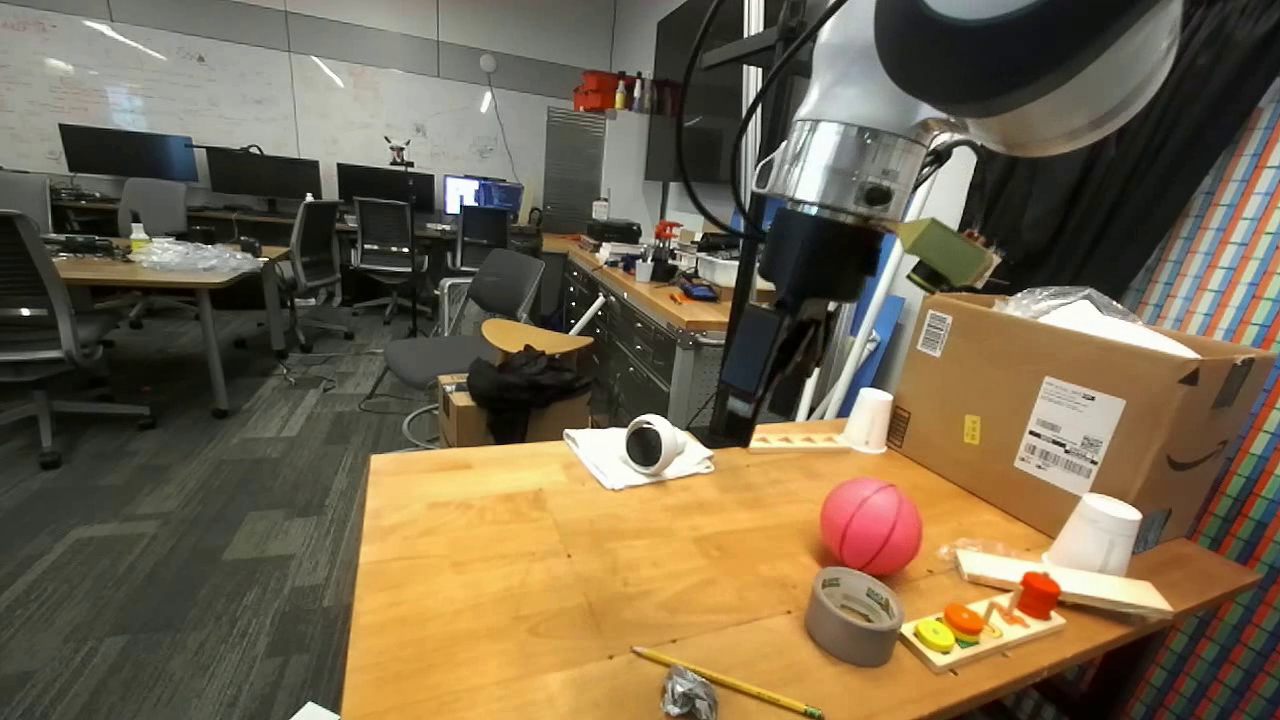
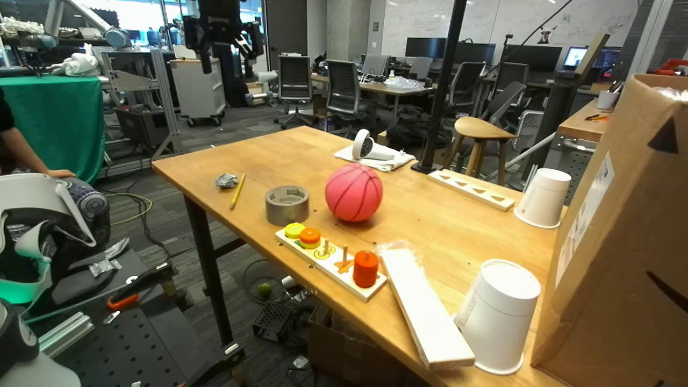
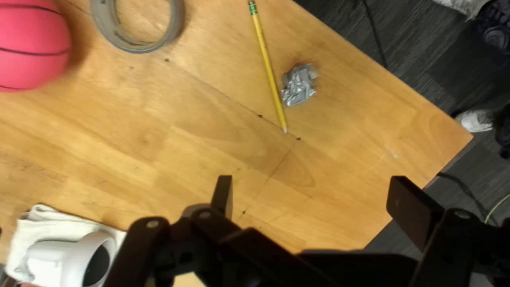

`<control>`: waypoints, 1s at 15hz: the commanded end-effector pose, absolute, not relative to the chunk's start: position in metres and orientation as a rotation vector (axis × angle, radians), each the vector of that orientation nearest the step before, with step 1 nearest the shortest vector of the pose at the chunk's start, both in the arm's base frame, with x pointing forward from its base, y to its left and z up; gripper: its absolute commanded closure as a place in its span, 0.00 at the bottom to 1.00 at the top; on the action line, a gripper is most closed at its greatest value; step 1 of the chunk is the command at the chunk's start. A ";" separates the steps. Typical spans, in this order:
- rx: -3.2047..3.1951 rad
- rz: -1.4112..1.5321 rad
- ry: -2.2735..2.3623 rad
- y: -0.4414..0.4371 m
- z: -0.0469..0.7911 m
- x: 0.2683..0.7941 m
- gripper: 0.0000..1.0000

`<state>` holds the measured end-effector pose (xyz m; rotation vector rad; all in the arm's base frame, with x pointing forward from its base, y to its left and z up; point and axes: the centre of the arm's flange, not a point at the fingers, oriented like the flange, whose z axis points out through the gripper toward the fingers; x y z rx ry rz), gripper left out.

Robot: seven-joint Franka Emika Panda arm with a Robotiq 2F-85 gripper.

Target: Move the ball to the right

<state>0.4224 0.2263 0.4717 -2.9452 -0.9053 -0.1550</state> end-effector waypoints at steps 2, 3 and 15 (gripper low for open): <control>-2.936 -0.064 -0.885 0.250 0.441 0.406 0.00; -2.943 -0.035 -0.874 0.249 0.435 0.404 0.00; -2.949 0.068 -0.764 0.204 0.383 0.414 0.00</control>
